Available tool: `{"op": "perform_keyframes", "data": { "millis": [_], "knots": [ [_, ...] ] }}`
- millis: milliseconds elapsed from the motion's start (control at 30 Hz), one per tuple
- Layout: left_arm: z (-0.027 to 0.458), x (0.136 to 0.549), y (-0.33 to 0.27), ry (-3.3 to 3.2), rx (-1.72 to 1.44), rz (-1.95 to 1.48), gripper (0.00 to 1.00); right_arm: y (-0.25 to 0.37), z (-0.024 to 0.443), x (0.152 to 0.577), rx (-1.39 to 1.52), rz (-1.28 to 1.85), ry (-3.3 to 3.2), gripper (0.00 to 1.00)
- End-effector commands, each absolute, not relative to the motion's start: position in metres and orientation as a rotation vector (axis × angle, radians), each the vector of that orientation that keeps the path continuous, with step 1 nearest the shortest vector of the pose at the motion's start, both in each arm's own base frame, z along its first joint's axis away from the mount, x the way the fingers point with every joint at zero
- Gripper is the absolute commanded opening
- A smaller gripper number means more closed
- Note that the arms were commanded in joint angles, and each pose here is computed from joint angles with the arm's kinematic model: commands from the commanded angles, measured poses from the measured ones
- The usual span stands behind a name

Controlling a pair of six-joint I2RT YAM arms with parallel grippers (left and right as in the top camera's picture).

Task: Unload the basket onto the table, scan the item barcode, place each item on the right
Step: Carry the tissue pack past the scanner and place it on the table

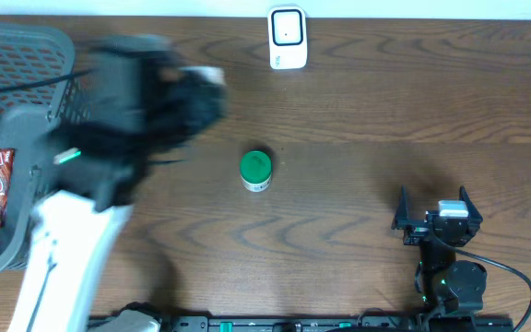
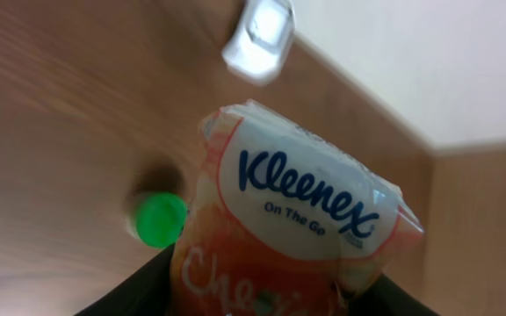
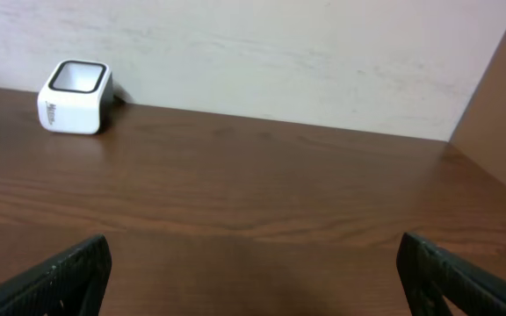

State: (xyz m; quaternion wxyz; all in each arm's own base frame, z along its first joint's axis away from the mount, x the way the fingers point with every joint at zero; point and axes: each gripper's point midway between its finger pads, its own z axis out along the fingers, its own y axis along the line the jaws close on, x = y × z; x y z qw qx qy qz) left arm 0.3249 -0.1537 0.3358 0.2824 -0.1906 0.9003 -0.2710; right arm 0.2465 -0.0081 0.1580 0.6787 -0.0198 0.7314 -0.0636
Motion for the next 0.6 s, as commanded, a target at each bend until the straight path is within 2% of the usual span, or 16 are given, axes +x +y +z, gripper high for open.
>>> {"op": "perform_keyframes", "data": {
  "millis": [0, 200, 567],
  "knots": [
    [0.295, 0.33, -0.206, 2.516, -0.419, -0.658, 0.52, -0.012, 0.158, 0.246, -0.021, -0.149, 1.644, 0.99],
    [0.213, 0.337, -0.289, 2.662, -0.369, -0.566, 0.52, -0.012, 0.158, 0.246, -0.021, -0.149, 1.644, 0.99],
    [0.073, 0.316, -0.328, 2.797, -0.961, -0.302, 0.52, -0.012, 0.158, 0.246, -0.021, -0.149, 1.644, 0.99]
  ]
}}
